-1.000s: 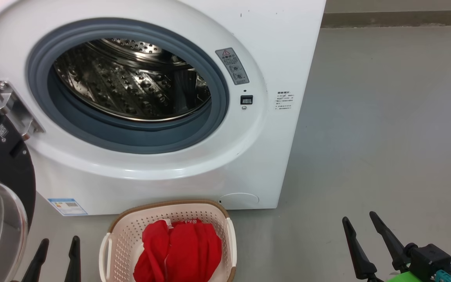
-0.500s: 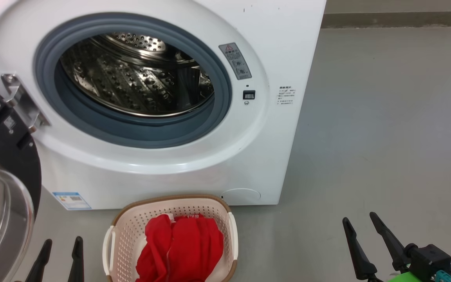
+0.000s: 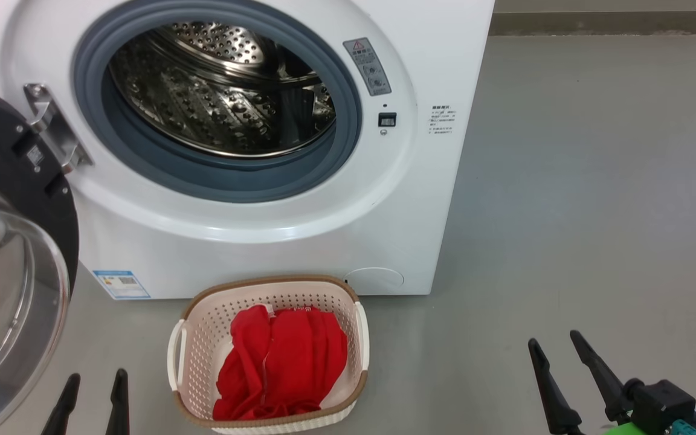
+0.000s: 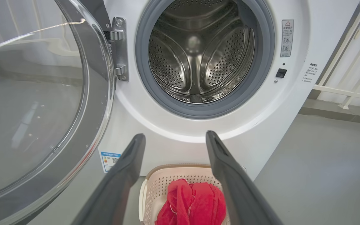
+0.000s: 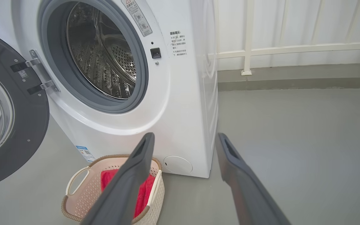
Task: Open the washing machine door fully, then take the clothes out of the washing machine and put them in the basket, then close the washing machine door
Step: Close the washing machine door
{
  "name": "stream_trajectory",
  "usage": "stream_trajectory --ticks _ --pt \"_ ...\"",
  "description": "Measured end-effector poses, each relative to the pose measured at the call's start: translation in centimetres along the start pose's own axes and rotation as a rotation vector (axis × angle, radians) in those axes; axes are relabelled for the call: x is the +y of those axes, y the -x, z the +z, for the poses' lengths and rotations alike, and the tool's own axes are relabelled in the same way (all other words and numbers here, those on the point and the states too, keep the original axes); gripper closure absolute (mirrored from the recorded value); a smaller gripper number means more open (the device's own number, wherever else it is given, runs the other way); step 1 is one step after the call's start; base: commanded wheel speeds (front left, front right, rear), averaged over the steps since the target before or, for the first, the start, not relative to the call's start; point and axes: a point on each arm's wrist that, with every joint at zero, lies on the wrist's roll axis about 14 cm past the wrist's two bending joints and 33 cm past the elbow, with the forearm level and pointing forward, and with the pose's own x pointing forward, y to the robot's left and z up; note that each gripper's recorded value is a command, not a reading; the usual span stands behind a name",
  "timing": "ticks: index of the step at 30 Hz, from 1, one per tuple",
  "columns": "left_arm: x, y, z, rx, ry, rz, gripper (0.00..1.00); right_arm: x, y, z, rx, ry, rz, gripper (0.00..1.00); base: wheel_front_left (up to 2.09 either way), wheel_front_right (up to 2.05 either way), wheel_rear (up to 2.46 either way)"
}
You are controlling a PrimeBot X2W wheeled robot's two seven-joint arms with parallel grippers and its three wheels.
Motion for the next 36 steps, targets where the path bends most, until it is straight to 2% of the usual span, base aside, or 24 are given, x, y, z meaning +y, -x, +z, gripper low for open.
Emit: stream_trajectory --ticks 23,36 --pt "0.8 0.9 -0.7 0.022 0.016 0.030 0.00 0.7 -0.1 -1.1 0.033 -0.010 0.018 0.00 -0.05 0.05 0.00" --pt "2.8 3.0 -0.7 0.017 0.055 0.118 0.00 4.0 -1.6 -2.2 0.062 -0.026 0.120 0.00 0.00 0.00 0.00"
